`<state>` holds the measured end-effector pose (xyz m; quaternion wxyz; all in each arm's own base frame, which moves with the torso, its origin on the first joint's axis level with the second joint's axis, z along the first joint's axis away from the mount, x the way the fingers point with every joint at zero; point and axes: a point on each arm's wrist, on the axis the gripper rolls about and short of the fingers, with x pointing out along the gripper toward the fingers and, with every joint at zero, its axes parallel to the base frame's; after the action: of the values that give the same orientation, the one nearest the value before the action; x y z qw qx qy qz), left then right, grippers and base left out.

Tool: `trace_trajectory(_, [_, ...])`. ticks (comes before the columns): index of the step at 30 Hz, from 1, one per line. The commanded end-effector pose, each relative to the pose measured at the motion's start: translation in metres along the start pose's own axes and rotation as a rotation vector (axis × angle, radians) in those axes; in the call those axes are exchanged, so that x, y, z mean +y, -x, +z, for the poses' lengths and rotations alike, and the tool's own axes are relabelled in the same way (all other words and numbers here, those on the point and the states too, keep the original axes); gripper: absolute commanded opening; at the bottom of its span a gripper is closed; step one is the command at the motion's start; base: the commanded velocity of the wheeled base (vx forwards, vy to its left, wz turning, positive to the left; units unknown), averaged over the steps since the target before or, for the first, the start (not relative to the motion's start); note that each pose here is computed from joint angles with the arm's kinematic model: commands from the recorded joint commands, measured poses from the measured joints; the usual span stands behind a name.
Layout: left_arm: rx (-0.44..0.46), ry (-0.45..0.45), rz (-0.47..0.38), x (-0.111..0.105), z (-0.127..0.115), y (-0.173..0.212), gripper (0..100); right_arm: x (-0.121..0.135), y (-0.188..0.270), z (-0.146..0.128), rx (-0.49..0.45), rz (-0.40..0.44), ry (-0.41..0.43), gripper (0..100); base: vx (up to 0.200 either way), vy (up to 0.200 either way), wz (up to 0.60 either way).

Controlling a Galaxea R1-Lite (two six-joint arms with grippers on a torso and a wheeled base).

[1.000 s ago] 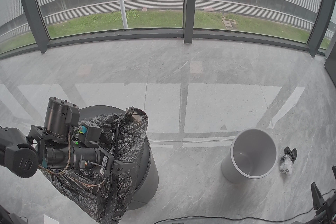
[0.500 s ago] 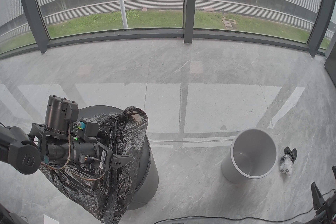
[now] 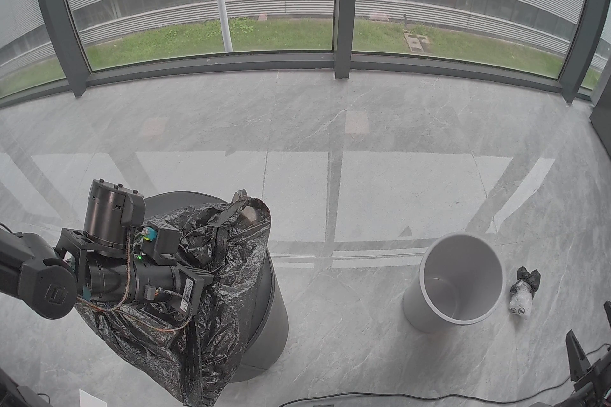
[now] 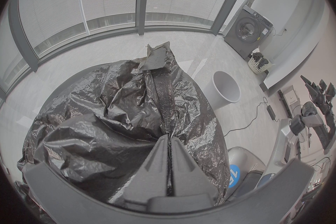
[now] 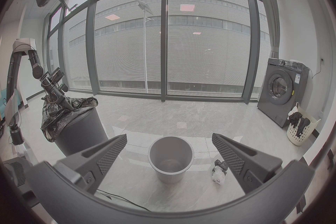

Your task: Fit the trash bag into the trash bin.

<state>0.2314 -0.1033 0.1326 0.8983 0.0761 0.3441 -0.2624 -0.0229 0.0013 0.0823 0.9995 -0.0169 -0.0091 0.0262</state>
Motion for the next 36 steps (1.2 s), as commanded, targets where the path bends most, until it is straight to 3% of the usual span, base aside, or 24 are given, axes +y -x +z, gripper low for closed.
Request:
trace_trajectory(1, [0.004,0.0,0.0,0.0,-0.002,0.0,0,0.0,0.001,0.0,-0.018,0.0,0.001,100,0.0,0.0,0.0])
trace_trajectory(7, [-0.059,-0.008,0.004,-0.001,0.008,0.012,0,0.0,0.001,0.0,-0.017,0.0,0.001,100,0.0,0.0,0.0])
trace_trajectory(14, [-0.206,-0.028,0.015,-0.006,0.017,0.056,0,0.0,0.001,0.0,-0.017,0.0,0.01,100,0.0,0.0,0.0])
trace_trajectory(21, [-0.2,-0.031,0.011,-0.011,-0.004,0.071,0,0.0,0.002,0.0,-0.014,0.01,0.013,100,0.0,0.0,0.0])
trace_trajectory(27, [-0.262,-0.039,0.014,-0.012,0.001,0.085,0,0.0,0.002,0.0,-0.009,0.013,0.004,100,0.0,0.0,0.0])
trace_trajectory(32, [-0.303,-0.048,0.002,-0.014,-0.001,0.097,0,0.0,-0.005,0.001,0.105,0.073,-0.011,100,0.0,0.0,0.0])
trace_trajectory(34, [-0.331,-0.054,-0.009,-0.015,0.001,0.102,0,0.0,-0.008,0.01,0.111,0.087,-0.009,100,0.0,0.0,0.0])
trace_trajectory(36, [-0.354,-0.058,-0.015,-0.016,0.004,0.106,0,-0.002,-0.015,0.039,0.079,0.12,-0.004,100,0.0,0.0,0.0])
